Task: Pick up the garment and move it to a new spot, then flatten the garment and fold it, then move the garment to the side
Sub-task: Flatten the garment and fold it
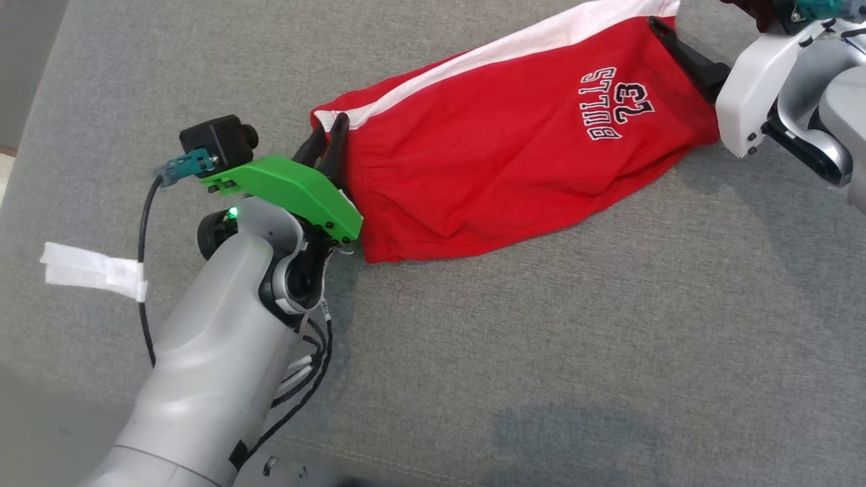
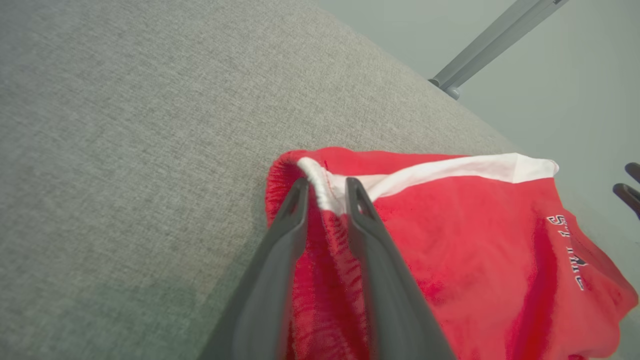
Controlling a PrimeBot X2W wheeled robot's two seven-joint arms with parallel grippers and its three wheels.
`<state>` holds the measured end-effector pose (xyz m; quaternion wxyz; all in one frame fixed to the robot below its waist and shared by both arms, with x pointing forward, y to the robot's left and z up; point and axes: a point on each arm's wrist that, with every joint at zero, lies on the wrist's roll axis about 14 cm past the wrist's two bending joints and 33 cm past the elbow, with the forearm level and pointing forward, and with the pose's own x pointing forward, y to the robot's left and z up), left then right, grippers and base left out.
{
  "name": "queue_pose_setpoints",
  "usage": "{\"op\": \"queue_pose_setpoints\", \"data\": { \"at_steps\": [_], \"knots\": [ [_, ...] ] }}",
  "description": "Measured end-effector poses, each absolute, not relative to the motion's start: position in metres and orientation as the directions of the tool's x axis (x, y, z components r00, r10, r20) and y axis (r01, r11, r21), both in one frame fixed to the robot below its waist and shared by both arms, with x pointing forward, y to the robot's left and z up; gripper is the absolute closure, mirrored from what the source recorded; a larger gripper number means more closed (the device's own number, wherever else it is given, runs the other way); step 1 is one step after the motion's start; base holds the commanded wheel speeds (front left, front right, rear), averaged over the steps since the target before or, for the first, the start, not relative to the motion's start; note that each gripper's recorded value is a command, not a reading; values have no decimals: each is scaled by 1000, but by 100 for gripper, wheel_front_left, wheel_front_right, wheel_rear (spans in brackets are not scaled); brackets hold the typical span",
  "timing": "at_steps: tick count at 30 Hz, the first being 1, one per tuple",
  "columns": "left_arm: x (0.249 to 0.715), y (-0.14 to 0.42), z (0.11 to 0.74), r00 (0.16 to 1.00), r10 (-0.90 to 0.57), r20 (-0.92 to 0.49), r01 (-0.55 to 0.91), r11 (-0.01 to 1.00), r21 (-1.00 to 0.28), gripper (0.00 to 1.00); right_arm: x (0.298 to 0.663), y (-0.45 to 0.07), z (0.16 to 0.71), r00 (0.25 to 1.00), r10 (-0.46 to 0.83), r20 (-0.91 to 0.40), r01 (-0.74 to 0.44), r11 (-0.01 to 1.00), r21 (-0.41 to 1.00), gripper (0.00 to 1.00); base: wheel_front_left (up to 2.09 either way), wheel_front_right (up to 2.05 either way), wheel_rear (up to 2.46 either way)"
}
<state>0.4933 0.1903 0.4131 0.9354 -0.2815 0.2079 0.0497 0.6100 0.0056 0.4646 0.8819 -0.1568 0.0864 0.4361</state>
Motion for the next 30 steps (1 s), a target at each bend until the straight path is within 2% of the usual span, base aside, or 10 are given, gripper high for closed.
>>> {"op": "queue_pose_setpoints", "data": {
  "at_steps": [5,12,14,18,30],
  "knots": [
    [490,202,424,935,15,-355,-184,875,-447,0,612,-24,484,663,696,-275,-745,650,-150,0,0,0,0],
    [477,203,462,983,45,-176,-82,974,-213,0,608,-58,475,727,599,-335,-631,776,19,0,0,0,0],
    [471,195,467,989,33,-145,-61,980,-191,0,605,-48,468,721,605,-337,-613,784,97,0,0,0,0],
    [449,190,455,983,70,-172,-108,970,-219,0,598,-26,435,674,608,-419,-599,782,172,0,0,0,0],
    [417,197,453,980,124,-158,-154,969,-194,0,592,2,393,572,557,-603,-606,782,148,0,0,0,0]
  ]
}}
